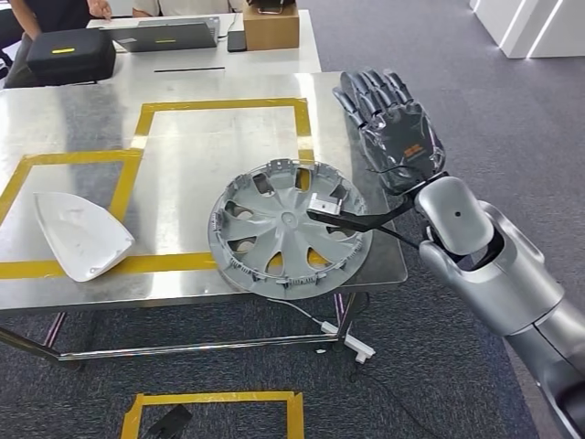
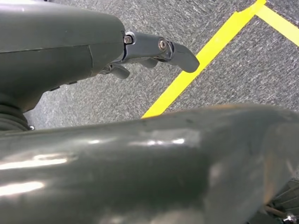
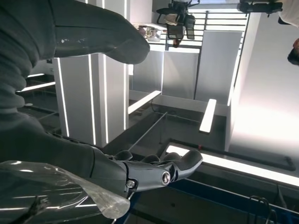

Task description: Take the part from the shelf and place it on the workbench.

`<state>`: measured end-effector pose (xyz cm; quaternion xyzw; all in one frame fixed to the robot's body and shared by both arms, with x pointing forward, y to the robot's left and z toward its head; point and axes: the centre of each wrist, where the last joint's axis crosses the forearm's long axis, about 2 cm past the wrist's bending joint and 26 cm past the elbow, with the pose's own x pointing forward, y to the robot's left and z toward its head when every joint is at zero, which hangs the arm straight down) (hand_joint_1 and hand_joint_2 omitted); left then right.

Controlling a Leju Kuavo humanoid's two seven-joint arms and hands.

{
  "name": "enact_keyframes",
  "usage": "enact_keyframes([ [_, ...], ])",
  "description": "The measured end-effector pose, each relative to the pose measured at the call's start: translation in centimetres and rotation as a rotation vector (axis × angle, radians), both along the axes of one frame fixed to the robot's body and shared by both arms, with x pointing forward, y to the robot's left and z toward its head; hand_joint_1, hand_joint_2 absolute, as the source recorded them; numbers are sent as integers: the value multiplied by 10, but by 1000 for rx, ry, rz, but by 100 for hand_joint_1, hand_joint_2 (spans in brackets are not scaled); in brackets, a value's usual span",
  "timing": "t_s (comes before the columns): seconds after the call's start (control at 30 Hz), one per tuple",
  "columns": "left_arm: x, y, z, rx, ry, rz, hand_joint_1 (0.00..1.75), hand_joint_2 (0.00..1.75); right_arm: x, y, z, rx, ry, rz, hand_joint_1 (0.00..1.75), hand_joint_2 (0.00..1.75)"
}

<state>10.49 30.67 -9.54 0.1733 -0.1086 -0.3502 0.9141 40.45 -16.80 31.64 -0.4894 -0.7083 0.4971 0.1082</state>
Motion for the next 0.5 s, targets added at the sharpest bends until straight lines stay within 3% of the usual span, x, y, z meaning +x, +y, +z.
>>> enact_keyframes([
  [0.3,0,0,0,0,-2,-1,0,0,-5,0,1,24,-21,6,0,175],
  [0.5,2,-1,1,-33,-39,4,0,0,-16,0,-5,-12,-362,-28,0,175],
])
